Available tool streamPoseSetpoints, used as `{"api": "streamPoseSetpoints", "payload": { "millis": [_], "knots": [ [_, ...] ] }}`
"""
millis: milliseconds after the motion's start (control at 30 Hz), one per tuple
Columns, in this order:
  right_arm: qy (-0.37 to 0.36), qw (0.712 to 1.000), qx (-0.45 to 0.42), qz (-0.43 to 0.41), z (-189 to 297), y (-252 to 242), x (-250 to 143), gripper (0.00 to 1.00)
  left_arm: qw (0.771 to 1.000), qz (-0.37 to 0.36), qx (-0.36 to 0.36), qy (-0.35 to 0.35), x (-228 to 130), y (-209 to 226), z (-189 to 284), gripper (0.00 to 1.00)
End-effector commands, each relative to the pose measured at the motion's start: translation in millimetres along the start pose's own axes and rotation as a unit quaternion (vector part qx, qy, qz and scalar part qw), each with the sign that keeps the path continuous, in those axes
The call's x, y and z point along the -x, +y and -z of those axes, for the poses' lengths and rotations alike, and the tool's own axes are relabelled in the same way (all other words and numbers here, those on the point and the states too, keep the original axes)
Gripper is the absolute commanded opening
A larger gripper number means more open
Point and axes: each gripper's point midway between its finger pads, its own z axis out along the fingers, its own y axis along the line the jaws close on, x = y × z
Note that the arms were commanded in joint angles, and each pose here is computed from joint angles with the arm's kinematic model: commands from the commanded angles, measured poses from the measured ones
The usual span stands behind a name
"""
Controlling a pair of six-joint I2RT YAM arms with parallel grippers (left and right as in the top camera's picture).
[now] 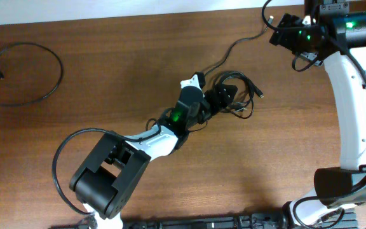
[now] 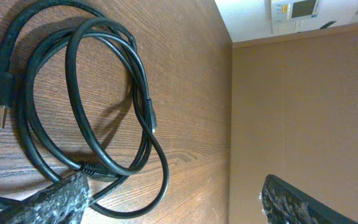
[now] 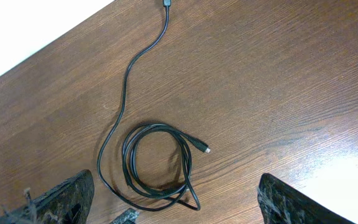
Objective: Untangle cables
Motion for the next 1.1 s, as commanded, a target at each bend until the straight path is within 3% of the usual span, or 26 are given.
{"api": "streamPoseSetpoints", "payload": {
  "millis": [0, 133, 233, 267, 367, 433, 500, 600, 633, 700, 767, 800, 867, 1067],
  "knots": [
    [0.012, 1.0, 0.008, -0.007, -4.9, 2.5, -2.6, 0.83, 1.0, 0.001, -0.004, -0.017, 7.3, -4.7, -4.4, 0.89],
    [0.023, 1.0, 0.001, -0.006, -4.7, -0.8, -7.7, 0.83, 1.0, 0.002, -0.011, 0.004, -8.0, -9.7, -41.7, 0.84],
    [0.022, 1.0, 0.001, -0.006, -4.7, -0.8, -7.6, 0.84, 1.0, 0.005, -0.001, 0.011, -11.9, 1.1, -46.3, 0.7],
    [0.022, 1.0, 0.0, -0.006, -4.7, -1.1, -7.4, 0.84, 0.999, 0.006, -0.005, 0.035, -20.0, 0.3, -46.0, 0.61],
    [0.019, 1.0, -0.004, -0.006, -4.8, -2.4, -6.6, 0.84, 0.997, -0.006, -0.053, 0.057, -20.1, -21.2, -41.8, 0.52],
    [0.018, 1.0, -0.006, -0.006, -4.8, -3.0, -6.2, 0.84, 0.998, -0.006, -0.036, 0.06, -20.4, -13.2, -41.5, 0.61],
    [0.018, 1.0, -0.005, -0.006, -4.8, -2.9, -6.1, 0.84, 0.997, -0.05, -0.007, 0.055, -8.5, -7.0, -31.4, 0.65],
    [0.019, 1.0, -0.006, -0.006, -5.1, -2.9, -6.3, 0.84, 0.988, -0.083, 0.131, -0.016, 25.1, 22.5, 1.1, 0.67],
    [0.022, 1.0, -0.007, -0.006, -8.0, -2.8, -6.8, 0.84, 0.986, -0.083, 0.141, -0.027, 28.5, 26.2, 2.1, 0.65],
    [0.028, 1.0, -0.011, -0.005, -13.9, -2.9, -8.3, 0.84, 0.987, -0.088, 0.13, -0.028, 25.6, 23.6, -3.7, 0.61],
    [0.029, 0.999, -0.012, -0.005, -15.1, -3.0, -8.6, 0.84, 0.988, -0.074, 0.13, -0.027, 21.3, 35.1, -13.5, 0.67],
    [0.029, 0.999, -0.012, -0.005, -15.1, -2.9, -8.5, 0.84, 0.989, -0.061, 0.132, -0.024, 17.8, 44.2, -19.1, 0.65],
    [0.03, 0.999, -0.012, -0.005, -15.9, -2.9, -8.7, 0.84, 0.995, -0.058, 0.084, -0.016, 13.6, 38.4, -34.0, 0.68],
    [0.033, 0.999, -0.014, -0.004, -19.0, -3.0, -9.5, 0.84, 0.997, -0.02, 0.07, -0.017, -1.4, 49.5, -50.4, 0.58]
  ]
}}
